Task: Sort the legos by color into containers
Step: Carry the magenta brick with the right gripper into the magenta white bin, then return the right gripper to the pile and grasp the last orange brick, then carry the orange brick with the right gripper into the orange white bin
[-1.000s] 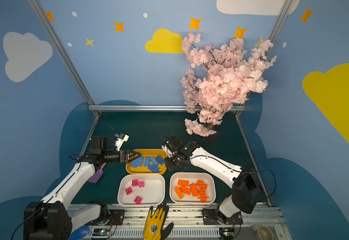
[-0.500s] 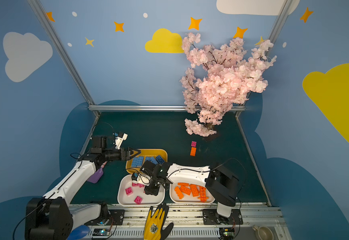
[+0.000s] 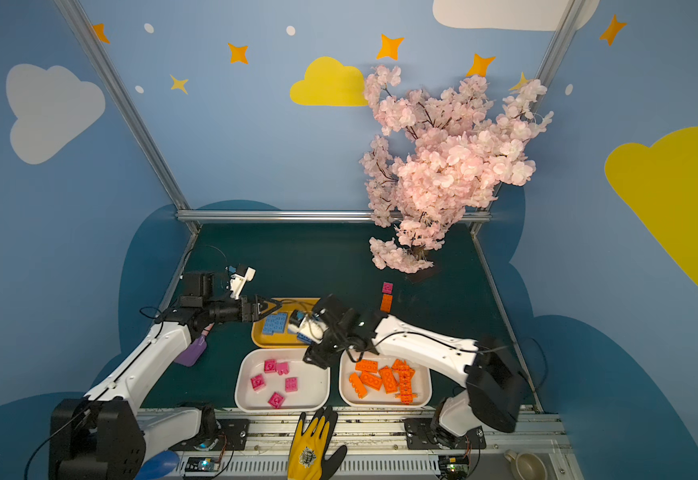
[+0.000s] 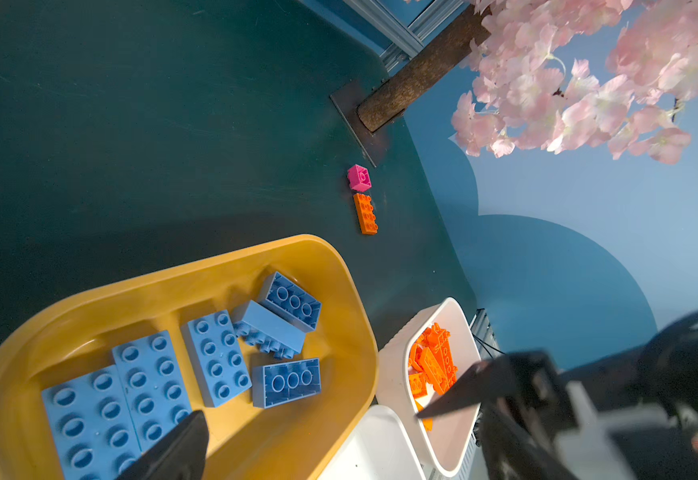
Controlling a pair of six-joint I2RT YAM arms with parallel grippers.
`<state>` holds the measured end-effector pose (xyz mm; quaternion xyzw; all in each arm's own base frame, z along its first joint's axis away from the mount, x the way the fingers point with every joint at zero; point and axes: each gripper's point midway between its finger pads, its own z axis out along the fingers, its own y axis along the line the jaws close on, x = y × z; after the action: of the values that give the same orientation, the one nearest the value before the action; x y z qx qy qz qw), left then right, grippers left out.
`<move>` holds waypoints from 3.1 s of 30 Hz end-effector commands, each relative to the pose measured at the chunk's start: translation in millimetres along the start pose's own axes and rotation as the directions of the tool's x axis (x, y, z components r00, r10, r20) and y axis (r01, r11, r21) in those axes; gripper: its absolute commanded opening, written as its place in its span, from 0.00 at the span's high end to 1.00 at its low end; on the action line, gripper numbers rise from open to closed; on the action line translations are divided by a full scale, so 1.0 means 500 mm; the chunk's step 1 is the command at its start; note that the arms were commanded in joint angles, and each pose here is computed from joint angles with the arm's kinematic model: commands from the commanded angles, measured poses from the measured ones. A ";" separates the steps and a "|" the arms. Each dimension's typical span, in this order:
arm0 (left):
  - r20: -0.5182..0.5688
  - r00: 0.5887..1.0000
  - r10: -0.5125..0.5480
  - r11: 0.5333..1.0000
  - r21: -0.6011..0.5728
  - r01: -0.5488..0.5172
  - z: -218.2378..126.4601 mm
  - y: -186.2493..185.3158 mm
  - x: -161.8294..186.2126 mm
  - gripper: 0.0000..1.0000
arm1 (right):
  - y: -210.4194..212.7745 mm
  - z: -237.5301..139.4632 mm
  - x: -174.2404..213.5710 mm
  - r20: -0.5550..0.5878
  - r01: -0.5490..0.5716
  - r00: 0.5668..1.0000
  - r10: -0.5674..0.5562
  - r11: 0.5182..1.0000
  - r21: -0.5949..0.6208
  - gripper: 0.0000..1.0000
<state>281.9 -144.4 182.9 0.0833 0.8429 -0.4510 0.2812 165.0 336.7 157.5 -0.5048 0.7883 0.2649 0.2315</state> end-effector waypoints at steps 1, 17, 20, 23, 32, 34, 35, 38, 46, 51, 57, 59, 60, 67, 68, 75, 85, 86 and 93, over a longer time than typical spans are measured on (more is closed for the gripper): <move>-0.017 1.000 0.008 0.999 0.032 -0.008 -0.009 -0.018 0.021 0.00 | -0.076 -0.049 0.076 -0.019 -0.186 0.981 0.191 0.974 0.132 0.32; 0.011 1.000 -0.003 0.996 0.088 0.002 -0.019 -0.048 0.016 0.00 | -0.469 -0.069 0.217 0.270 -0.662 0.663 0.698 0.379 0.646 0.23; 0.015 1.000 -0.005 0.996 0.088 0.003 -0.020 -0.048 0.016 0.00 | -0.507 -0.048 0.216 0.280 -0.678 0.638 0.717 0.351 0.646 0.24; 0.015 1.000 -0.004 0.996 0.088 0.002 -0.021 -0.048 0.015 0.00 | -0.533 -0.034 0.209 0.277 -0.698 0.614 0.739 0.345 0.628 0.26; 0.022 1.000 -0.006 0.997 0.080 0.004 -0.025 -0.044 0.022 0.00 | -0.561 0.010 0.241 0.152 -0.716 0.490 0.858 0.297 0.632 0.41; 0.023 1.000 -0.005 0.997 0.079 0.004 -0.025 -0.043 0.022 0.00 | -0.561 0.022 0.248 0.141 -0.720 0.478 0.867 0.295 0.628 0.44; 0.023 1.000 -0.006 0.997 0.078 0.005 -0.026 -0.042 0.022 0.00 | -0.560 0.023 0.255 0.138 -0.717 0.470 0.872 0.286 0.636 0.45; 0.023 1.000 -0.005 0.997 0.076 0.003 -0.027 -0.041 0.023 0.00 | -0.559 0.015 0.270 0.134 -0.695 0.465 0.875 0.266 0.668 0.46; 0.019 1.000 -0.011 0.997 0.076 0.009 -0.024 -0.036 0.024 0.00 | -0.552 -0.019 0.268 0.122 -0.643 0.529 0.840 0.302 0.704 0.43; 0.020 1.000 -0.009 0.997 0.077 0.008 -0.022 -0.034 0.022 0.01 | -0.546 0.003 0.289 0.095 -0.654 0.499 0.862 0.303 0.693 0.46; 0.019 1.000 -0.004 0.997 0.075 0.003 -0.024 -0.037 0.022 0.01 | -0.547 0.037 0.295 0.057 -0.665 0.491 0.869 0.332 0.669 0.60; 0.020 1.000 -0.003 0.997 0.072 0.002 -0.025 -0.037 0.023 0.00 | -0.544 0.040 0.302 0.054 -0.671 0.486 0.872 0.333 0.662 0.65; 0.019 1.000 -0.005 0.997 0.073 0.003 -0.025 -0.037 0.023 0.01 | -0.540 0.038 0.303 0.053 -0.674 0.485 0.873 0.334 0.659 0.68; 0.019 1.000 0.002 0.998 0.070 -0.003 -0.026 -0.037 0.020 0.00 | -0.490 -0.013 0.208 0.041 -0.669 0.616 0.787 0.495 0.555 0.82; 0.020 1.000 0.003 0.998 0.068 -0.004 -0.027 -0.037 0.019 0.00 | -0.473 -0.019 0.187 0.035 -0.653 0.651 0.758 0.536 0.535 0.82; 0.026 1.000 0.009 0.998 0.061 -0.011 -0.030 -0.036 0.006 0.00 | -0.284 -0.051 0.090 -0.022 -0.517 0.834 0.551 0.796 0.316 0.82; 0.026 1.000 0.008 0.998 0.070 -0.010 -0.028 -0.036 0.001 0.00 | -0.082 -0.106 0.250 -0.187 -0.540 0.764 0.617 0.771 0.338 0.81; 0.025 1.000 0.008 0.997 0.071 -0.010 -0.027 -0.036 0.000 0.01 | -0.072 -0.110 0.269 -0.191 -0.553 0.749 0.634 0.757 0.347 0.81; 0.020 1.000 0.002 0.997 0.079 -0.004 -0.022 -0.032 -0.004 0.00 | -0.031 -0.110 0.373 -0.241 -0.605 0.660 0.712 0.693 0.392 0.77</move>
<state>268.3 -144.0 187.5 0.0750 0.8311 -0.4796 0.2714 114.0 183.5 86.5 -0.2188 0.9644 0.1369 0.0577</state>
